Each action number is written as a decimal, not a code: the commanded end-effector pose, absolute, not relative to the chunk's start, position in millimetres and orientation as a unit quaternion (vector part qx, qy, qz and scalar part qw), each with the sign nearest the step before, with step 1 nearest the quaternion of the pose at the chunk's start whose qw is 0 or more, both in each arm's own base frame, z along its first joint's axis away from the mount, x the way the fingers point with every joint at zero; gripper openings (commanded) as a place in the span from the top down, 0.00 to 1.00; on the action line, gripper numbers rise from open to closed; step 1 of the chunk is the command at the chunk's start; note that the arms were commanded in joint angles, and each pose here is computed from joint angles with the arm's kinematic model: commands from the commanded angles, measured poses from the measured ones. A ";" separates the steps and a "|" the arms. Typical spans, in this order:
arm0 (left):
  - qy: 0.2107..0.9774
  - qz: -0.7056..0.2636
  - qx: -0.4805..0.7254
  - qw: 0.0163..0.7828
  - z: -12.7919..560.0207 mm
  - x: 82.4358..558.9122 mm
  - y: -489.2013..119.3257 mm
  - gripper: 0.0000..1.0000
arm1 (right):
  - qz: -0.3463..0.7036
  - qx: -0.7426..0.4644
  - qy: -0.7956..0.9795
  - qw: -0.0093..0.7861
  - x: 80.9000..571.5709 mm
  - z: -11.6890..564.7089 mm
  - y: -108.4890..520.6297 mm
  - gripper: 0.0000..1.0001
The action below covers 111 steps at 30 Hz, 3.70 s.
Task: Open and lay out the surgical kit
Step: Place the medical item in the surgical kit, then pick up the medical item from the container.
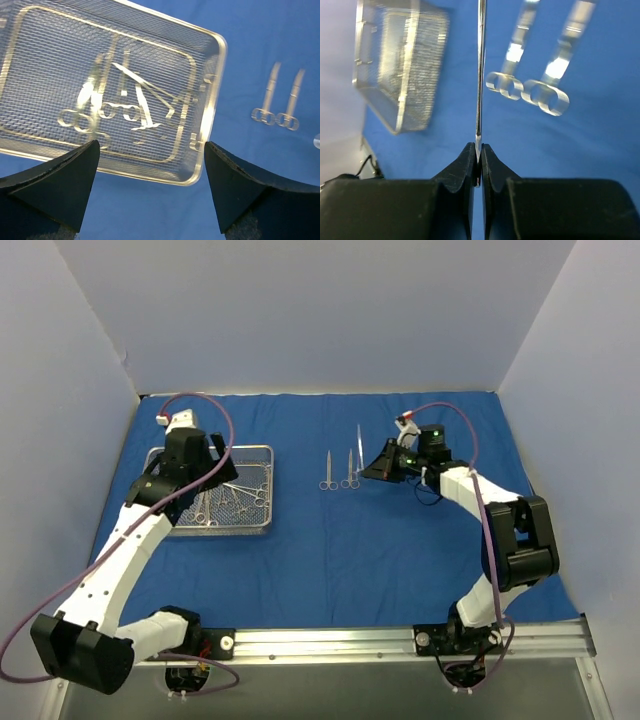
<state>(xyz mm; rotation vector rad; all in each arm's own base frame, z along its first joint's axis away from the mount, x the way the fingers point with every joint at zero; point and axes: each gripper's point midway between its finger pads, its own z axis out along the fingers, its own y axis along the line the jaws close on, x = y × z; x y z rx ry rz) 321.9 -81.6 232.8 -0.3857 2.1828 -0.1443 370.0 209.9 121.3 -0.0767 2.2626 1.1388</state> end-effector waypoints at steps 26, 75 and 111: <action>0.885 -0.029 -0.094 0.454 214.5 327.8 -47.5 0.06 | 0.437 -0.012 0.872 0.220 408.7 53.8 126.2 1.00; 0.889 -0.046 -0.109 0.442 205.9 331.1 -42.0 0.06 | 0.287 0.066 0.942 0.163 399.1 0.1 77.0 0.48; 0.907 -0.044 -0.272 0.318 142.4 376.2 -50.9 0.07 | 0.114 0.017 0.781 0.613 330.4 264.6 86.2 0.26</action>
